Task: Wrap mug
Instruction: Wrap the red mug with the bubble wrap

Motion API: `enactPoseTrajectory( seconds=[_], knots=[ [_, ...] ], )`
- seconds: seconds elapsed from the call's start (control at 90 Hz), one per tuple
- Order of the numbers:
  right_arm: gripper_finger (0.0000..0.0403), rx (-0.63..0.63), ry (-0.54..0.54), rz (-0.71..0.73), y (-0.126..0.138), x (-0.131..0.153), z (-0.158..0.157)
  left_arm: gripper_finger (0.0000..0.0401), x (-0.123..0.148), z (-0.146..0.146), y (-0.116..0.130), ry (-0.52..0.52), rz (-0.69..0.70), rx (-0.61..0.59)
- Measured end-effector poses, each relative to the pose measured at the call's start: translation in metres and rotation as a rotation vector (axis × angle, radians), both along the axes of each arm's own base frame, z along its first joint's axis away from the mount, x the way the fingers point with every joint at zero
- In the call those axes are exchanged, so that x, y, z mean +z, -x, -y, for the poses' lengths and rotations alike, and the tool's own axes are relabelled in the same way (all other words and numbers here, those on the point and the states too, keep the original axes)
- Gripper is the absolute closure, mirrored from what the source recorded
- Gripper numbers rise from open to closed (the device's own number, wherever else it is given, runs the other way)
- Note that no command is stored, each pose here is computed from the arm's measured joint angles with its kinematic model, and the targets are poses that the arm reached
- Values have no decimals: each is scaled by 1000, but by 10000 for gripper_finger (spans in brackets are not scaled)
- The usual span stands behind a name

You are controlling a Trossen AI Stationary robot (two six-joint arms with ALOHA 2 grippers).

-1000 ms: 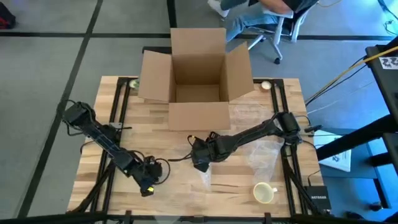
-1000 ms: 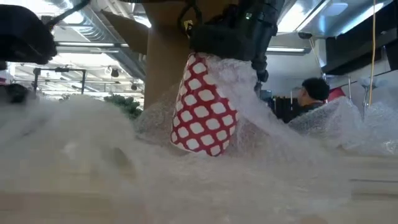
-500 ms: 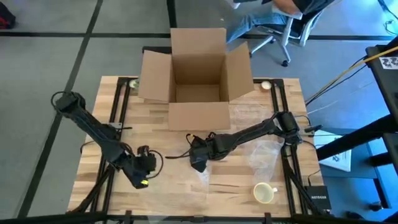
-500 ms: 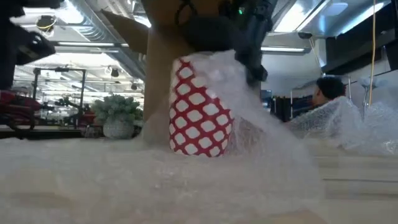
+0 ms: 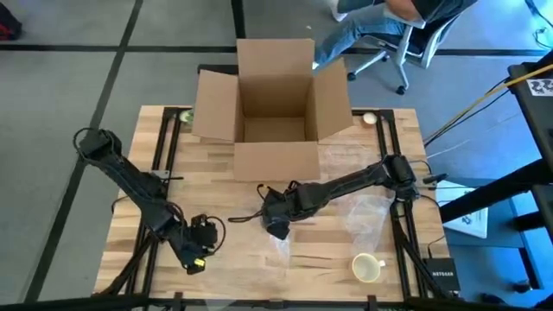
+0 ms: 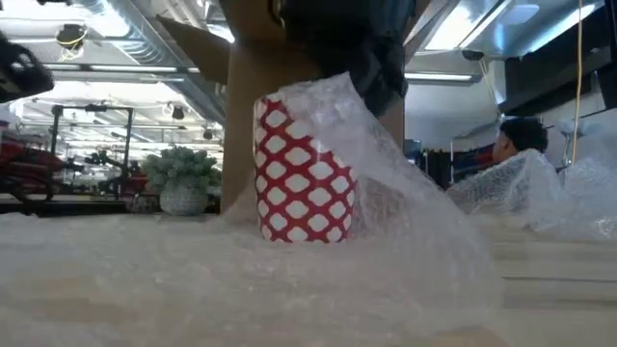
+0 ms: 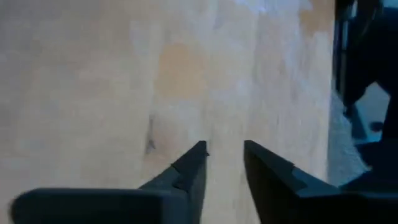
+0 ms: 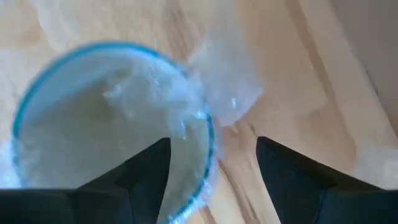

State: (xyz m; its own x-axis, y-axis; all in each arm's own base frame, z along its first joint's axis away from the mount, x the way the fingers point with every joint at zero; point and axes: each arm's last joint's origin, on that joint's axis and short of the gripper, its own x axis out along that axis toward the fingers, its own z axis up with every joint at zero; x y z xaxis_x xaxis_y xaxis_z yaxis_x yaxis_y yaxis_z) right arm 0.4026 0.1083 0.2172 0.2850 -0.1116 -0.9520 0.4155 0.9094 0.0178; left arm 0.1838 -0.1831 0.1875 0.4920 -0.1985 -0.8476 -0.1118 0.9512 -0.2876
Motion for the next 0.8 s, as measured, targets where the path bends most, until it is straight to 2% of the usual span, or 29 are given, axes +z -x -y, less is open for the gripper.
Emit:
enactPoseTrajectory(
  seconds=[0.189, 0.378, 0.489, 0.6, 0.633, 0.733, 0.8],
  knots=[
    [178, 18, -11, -16, 3, 2, -3, 230, -35, 10, -5, -77, -101, 31],
    [178, 20, -12, -25, 4, 1, -3, 222, -65, 11, -14, -141, -177, 98],
    [178, 15, 7, -19, 3, 2, -2, 267, -68, 9, -16, -154, -197, 104],
    [178, 14, 11, -13, 3, 2, -2, 363, -65, 5, -14, -172, -188, 96],
    [178, 14, 10, -10, 3, 2, -2, 381, -62, 5, -13, -172, -182, 91],
    [178, 16, -6, 3, 0, 11, -3, 395, -51, 0, -6, -189, -181, 92],
    [178, 25, -19, 28, -2, 24, -4, 399, -45, -6, 3, -236, -212, 92]
  ],
)
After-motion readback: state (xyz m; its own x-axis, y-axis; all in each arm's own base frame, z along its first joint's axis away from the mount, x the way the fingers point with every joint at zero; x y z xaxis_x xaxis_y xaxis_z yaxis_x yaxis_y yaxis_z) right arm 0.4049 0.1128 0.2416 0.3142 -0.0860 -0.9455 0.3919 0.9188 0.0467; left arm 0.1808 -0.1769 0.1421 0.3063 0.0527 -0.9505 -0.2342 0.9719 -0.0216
